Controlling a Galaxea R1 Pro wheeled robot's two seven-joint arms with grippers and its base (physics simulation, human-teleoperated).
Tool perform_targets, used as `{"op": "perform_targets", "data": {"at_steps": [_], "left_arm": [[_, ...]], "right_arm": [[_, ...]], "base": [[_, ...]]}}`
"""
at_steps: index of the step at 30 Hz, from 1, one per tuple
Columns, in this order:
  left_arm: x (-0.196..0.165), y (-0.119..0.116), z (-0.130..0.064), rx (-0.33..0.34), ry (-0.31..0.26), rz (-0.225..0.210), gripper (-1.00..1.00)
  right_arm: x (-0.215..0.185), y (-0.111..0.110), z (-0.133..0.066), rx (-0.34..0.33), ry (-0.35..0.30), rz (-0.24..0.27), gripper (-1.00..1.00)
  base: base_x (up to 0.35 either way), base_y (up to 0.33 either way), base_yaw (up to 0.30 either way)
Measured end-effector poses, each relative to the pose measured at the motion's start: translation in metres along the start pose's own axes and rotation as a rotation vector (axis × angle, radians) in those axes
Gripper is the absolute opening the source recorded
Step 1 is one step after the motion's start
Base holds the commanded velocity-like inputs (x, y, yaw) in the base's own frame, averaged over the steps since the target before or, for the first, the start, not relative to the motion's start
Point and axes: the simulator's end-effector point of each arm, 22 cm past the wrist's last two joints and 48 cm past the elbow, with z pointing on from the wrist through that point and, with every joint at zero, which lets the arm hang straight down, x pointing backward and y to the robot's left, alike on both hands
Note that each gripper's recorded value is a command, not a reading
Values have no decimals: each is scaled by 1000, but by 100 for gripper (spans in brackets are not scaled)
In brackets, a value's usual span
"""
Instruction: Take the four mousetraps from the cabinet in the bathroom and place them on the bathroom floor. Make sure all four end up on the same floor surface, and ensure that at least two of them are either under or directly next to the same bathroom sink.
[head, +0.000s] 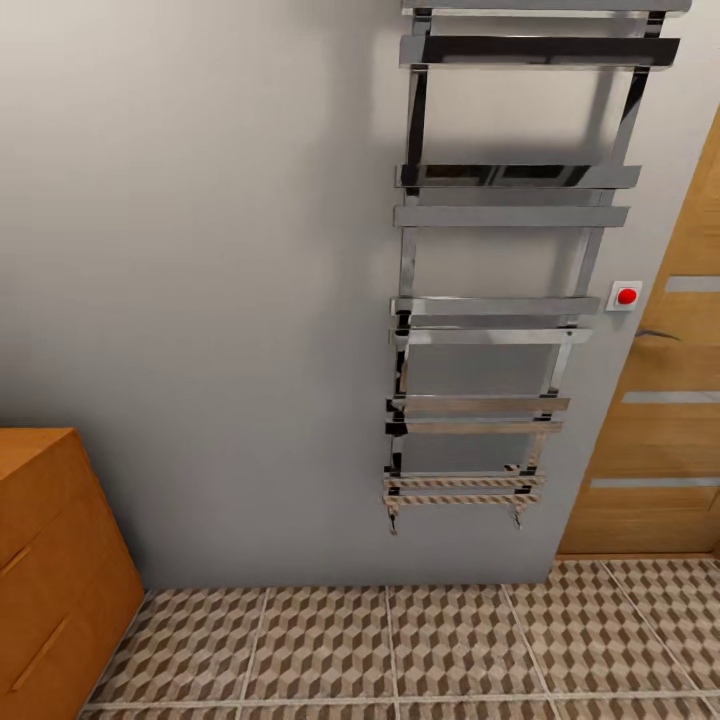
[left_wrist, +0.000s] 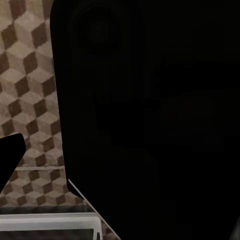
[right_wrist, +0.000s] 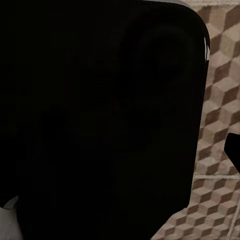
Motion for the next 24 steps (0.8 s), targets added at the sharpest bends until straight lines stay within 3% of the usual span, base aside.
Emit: {"op": "perform_targets", "data": {"at_steps": [15, 24], "left_arm": [[-5, 0, 0, 0, -10, 0, 100], [-11, 1, 0, -1, -41, 1, 100]], "right_arm": [[-5, 0, 0, 0, -10, 3, 100], [-13, -1, 0, 3, -28, 4, 100]], "base": [[0, 0, 2], [0, 0, 133]]}}
